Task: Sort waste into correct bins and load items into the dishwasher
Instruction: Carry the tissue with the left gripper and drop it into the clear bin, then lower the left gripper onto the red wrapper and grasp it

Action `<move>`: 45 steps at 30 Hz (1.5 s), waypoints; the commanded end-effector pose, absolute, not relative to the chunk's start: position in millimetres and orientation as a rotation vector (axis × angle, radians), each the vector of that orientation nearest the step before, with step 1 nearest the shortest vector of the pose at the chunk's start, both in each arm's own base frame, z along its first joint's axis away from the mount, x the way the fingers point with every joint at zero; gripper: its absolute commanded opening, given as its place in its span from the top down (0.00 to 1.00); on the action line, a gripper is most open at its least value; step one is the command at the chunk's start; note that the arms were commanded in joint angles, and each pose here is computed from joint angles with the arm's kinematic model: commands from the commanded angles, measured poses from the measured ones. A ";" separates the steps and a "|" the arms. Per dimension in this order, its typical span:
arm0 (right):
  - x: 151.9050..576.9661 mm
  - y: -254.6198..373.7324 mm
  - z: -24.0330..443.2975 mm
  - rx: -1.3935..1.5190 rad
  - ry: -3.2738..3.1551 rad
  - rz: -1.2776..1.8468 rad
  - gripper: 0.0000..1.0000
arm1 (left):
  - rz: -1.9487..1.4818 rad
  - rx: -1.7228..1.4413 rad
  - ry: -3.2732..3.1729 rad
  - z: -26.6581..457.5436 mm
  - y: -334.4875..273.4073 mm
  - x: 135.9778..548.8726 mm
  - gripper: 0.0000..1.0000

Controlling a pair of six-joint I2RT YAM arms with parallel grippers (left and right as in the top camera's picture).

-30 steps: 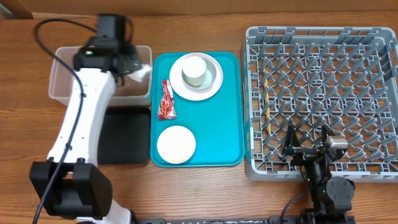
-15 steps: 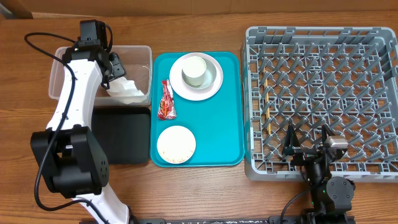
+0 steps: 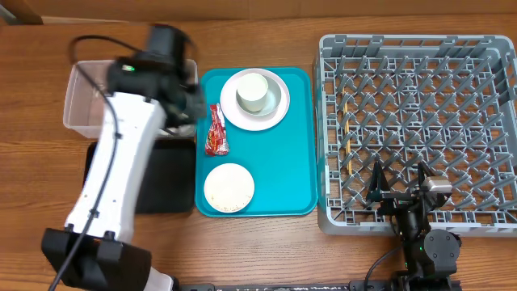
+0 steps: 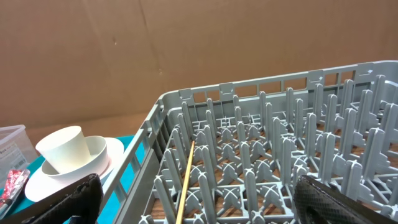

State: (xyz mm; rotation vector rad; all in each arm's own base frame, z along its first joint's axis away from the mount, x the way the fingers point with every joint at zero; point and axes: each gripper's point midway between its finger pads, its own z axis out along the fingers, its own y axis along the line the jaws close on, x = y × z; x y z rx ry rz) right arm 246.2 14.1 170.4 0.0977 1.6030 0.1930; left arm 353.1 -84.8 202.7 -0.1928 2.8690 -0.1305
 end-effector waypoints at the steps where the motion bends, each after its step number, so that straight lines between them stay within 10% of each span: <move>1: 246.0 15.1 169.4 0.090 1.596 0.196 0.00 | -0.106 -0.109 2.931 183.7 -109.2 337.3 0.96; 6: 246.0 15.1 169.4 0.090 1.596 0.196 0.00 | 0.066 -0.081 2.933 147.3 -117.3 328.0 0.65; 19: 246.0 15.1 169.4 0.090 1.596 0.196 0.00 | 0.136 -0.079 2.842 67.9 -111.5 340.4 0.63; 27: 246.0 15.1 169.4 0.090 1.596 0.196 0.00 | 0.135 -0.078 2.775 50.8 -110.6 350.4 0.38; 45: 246.0 15.1 169.4 0.090 1.596 0.196 0.00 | 0.141 -0.094 2.707 41.9 -108.3 359.3 0.52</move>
